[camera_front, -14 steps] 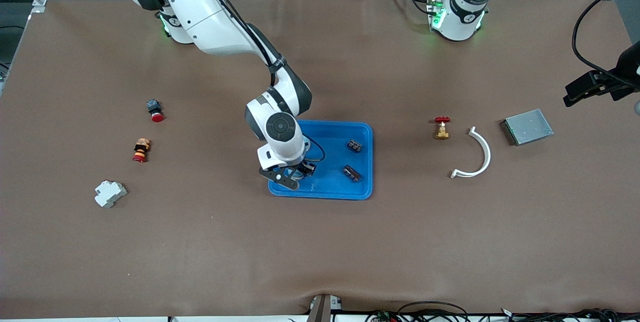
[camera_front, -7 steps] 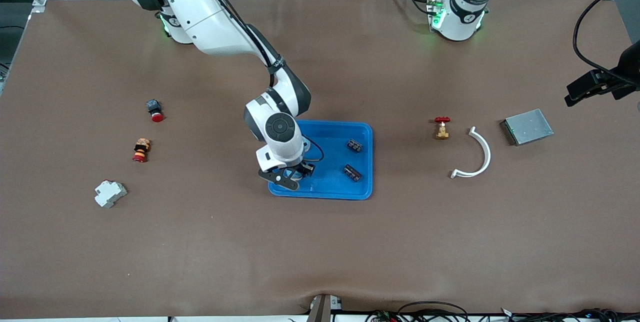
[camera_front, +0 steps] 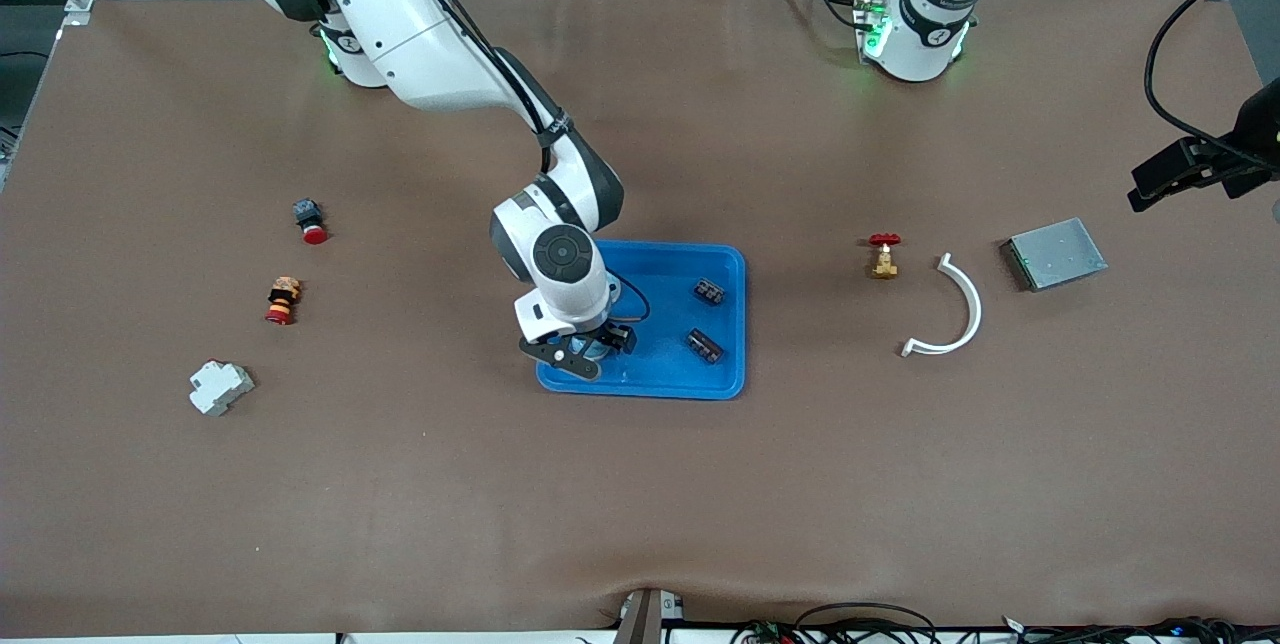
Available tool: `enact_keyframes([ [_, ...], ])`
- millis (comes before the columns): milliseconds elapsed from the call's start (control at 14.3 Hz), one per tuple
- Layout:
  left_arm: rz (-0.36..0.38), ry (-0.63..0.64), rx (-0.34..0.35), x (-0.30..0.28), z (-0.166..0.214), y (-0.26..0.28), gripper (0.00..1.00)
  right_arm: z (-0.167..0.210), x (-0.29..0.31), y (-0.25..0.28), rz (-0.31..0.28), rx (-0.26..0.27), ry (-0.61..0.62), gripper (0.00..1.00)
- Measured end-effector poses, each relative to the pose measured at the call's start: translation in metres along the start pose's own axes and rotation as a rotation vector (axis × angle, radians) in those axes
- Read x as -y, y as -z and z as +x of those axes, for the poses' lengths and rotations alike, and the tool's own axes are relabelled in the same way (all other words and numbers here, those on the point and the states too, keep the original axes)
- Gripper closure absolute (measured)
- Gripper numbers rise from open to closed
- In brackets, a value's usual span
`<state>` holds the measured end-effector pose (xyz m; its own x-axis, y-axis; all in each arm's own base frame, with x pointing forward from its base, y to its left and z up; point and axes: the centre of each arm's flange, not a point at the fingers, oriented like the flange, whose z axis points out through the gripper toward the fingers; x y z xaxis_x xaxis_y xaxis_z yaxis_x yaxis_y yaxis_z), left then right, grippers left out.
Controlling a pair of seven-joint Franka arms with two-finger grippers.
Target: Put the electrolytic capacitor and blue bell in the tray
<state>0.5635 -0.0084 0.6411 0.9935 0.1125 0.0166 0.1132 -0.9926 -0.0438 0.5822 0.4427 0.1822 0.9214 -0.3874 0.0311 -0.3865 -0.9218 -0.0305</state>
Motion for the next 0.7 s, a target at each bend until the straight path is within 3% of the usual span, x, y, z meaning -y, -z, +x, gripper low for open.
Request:
enact_keyframes([
  [421, 0.000, -0.012, -0.004, -0.004, -0.002, 0.003, 0.00, -0.012, 0.012, 0.047, -0.046, 0.044, 0.023, 0.00],
  [701, 0.001, -0.014, 0.005, -0.004, -0.003, 0.001, 0.00, 0.004, 0.003, 0.085, -0.087, 0.067, 0.094, 0.00],
])
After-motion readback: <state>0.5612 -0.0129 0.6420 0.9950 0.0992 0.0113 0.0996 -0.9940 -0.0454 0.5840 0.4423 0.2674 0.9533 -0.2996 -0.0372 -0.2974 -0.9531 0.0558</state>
